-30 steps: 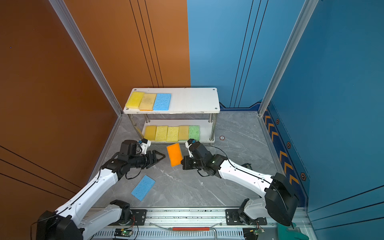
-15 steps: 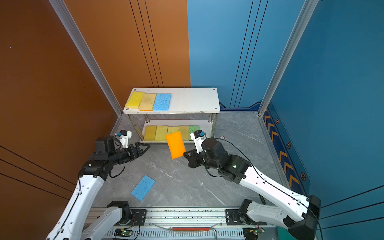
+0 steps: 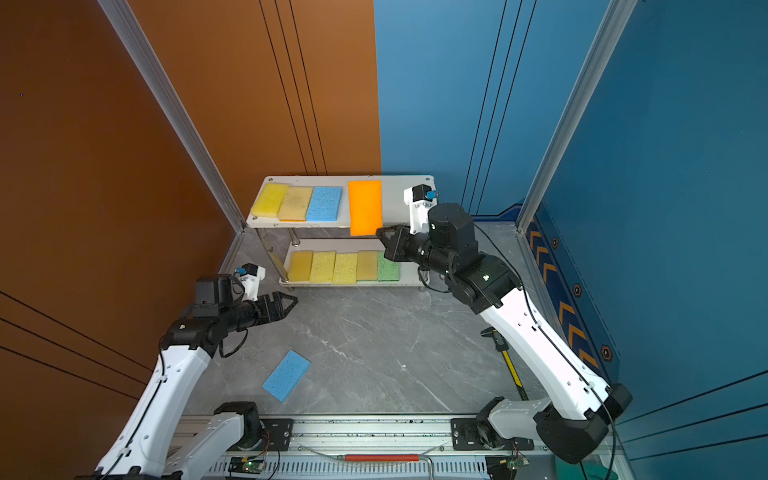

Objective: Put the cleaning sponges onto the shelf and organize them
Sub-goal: 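Carry the orange sponge to the top shelf with the right while the left withdraws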

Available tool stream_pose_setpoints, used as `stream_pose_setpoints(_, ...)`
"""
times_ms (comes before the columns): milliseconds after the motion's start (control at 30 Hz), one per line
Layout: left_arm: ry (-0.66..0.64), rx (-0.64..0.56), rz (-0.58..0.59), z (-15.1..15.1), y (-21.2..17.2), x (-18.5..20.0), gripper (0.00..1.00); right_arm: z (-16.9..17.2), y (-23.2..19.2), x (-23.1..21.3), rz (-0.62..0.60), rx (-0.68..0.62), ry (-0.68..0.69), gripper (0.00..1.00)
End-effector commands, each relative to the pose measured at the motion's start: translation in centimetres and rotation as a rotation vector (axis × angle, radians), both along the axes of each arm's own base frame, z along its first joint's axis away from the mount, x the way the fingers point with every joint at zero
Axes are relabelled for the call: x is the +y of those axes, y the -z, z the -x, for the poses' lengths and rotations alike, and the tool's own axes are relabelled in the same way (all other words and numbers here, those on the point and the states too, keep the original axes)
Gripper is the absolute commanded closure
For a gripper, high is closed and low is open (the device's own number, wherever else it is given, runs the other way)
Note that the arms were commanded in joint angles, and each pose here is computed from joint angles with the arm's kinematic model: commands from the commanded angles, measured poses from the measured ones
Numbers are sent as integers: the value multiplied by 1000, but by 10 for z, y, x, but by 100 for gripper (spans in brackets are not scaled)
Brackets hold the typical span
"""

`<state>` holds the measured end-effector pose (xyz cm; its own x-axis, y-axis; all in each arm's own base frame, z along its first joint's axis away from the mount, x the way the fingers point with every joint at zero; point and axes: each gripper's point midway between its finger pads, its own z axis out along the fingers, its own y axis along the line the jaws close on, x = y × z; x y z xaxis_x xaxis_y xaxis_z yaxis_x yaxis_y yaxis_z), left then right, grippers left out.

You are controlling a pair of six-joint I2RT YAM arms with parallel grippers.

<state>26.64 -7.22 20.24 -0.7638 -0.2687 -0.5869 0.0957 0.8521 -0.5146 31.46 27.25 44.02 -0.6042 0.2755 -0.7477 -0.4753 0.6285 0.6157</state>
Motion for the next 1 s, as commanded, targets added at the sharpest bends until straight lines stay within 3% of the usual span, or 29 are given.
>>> stream_pose_setpoints(0,-4,2,-58,8,18,7,15,-13,-5,12,-46,67,-49,100)
stream_pose_setpoints(400,4,14,-51,10,25,3,15,-77,8,40,-92,160,-43,100)
stream_pose_setpoints(967,1,27,-55,9,29,4,15,-101,38,40,-76,221,-16,100)
